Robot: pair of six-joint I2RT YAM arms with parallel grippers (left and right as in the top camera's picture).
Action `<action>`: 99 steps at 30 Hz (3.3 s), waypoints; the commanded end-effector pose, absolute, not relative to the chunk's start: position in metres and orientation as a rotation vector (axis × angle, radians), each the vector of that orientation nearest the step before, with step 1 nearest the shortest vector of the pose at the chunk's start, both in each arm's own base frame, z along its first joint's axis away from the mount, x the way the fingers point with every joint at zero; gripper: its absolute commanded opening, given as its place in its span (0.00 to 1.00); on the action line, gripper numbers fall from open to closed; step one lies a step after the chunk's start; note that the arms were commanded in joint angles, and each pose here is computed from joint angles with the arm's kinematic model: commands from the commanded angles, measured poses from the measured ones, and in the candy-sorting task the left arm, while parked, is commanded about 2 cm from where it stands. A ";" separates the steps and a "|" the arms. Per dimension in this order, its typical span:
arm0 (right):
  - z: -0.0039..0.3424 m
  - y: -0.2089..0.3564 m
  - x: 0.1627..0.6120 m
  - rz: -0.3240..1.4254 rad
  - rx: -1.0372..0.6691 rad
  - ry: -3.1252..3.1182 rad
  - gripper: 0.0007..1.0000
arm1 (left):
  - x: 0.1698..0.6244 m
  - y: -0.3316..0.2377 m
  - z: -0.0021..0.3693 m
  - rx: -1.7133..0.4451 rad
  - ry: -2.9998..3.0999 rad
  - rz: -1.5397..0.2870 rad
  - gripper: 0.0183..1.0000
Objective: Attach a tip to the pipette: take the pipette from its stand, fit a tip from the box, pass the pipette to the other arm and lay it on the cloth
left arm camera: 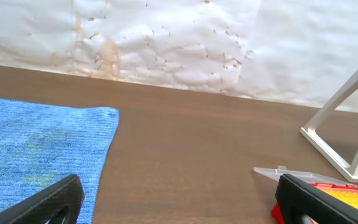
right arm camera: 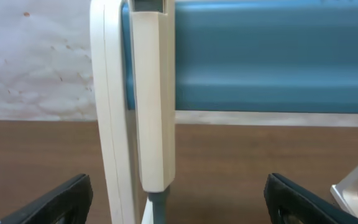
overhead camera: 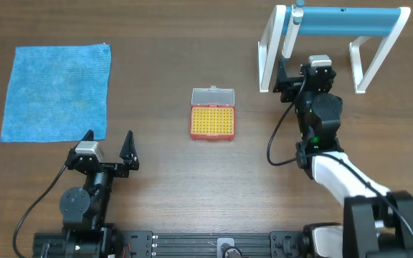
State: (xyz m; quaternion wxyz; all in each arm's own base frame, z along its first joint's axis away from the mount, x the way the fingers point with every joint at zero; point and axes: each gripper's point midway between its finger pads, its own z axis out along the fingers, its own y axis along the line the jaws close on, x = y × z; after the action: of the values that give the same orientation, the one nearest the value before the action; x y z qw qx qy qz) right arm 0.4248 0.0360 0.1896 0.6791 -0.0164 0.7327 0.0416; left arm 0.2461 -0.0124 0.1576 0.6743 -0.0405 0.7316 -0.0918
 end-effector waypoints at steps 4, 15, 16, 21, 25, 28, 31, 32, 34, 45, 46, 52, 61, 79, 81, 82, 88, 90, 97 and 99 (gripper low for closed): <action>0.196 0.033 0.454 0.088 -0.011 1.622 0.90 | 0.246 -0.011 0.156 -0.090 1.650 -0.194 1.00; 0.191 0.016 0.459 0.032 0.043 1.633 0.89 | 0.246 -0.011 0.156 -0.090 1.650 -0.194 1.00; 0.191 0.019 0.461 0.039 0.036 1.633 0.90 | 0.246 -0.011 0.156 -0.090 1.650 -0.194 1.00; 0.191 0.024 0.468 0.060 0.016 1.632 0.89 | 0.246 -0.011 0.156 -0.090 1.650 -0.194 1.00; 0.191 0.024 0.471 0.060 0.016 1.633 0.89 | 0.246 -0.011 0.156 -0.090 1.650 -0.194 1.00; 0.188 0.024 0.480 0.066 0.022 1.636 0.89 | 0.246 -0.011 0.156 -0.090 1.650 -0.194 1.00; 0.186 0.025 0.482 0.066 0.022 1.641 0.89 | 0.246 -0.011 0.156 -0.090 1.650 -0.194 1.00; 0.185 0.025 0.482 0.075 0.030 1.642 0.89 | 0.246 -0.011 0.156 -0.090 1.650 -0.194 1.00; 0.183 0.028 0.483 0.100 0.030 1.645 0.89 | 0.246 -0.011 0.156 -0.090 1.650 -0.194 1.00; 0.188 0.043 0.483 0.171 -0.037 1.622 0.08 | 0.246 -0.011 0.156 -0.090 1.650 -0.194 1.00; 0.190 0.043 0.483 0.173 -0.039 1.617 0.08 | 0.246 -0.011 0.156 -0.090 1.650 -0.194 1.00; 0.203 0.043 0.477 0.172 -0.039 1.614 0.08 | 0.246 -0.011 0.156 -0.090 1.650 -0.194 1.00; 0.238 0.047 0.414 0.206 -0.078 1.483 0.08 | 0.246 -0.011 0.156 -0.090 1.650 -0.194 1.00; 0.211 0.255 0.346 0.720 -0.541 1.297 0.08 | 0.246 -0.011 0.156 -0.090 1.650 -0.194 1.00; 0.208 0.260 0.354 0.718 -0.540 1.301 0.08 | 0.246 -0.011 0.156 -0.090 1.650 -0.194 1.00; 0.207 0.262 0.357 0.719 -0.540 1.303 0.08 | 0.246 -0.011 0.156 -0.090 1.650 -0.194 1.00; 0.173 0.266 0.366 0.717 -0.551 1.382 0.08 | 0.246 -0.011 0.156 -0.090 1.650 -0.194 1.00; 0.171 0.266 0.366 0.715 -0.550 1.387 0.08 | 0.246 -0.011 0.156 -0.090 1.650 -0.194 1.00; 0.157 0.260 0.361 0.710 -0.551 1.428 0.08 | 0.246 -0.011 0.156 -0.090 1.650 -0.194 1.00; 0.156 0.260 0.361 0.710 -0.552 1.432 0.08 | 0.246 -0.011 0.156 -0.090 1.650 -0.194 1.00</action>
State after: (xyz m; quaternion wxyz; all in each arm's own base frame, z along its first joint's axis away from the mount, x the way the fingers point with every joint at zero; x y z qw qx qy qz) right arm 0.3613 0.2615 0.1597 0.6667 -0.2489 0.6292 0.3124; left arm 0.2461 -0.0124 0.1575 0.6742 -0.0405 0.7317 -0.0918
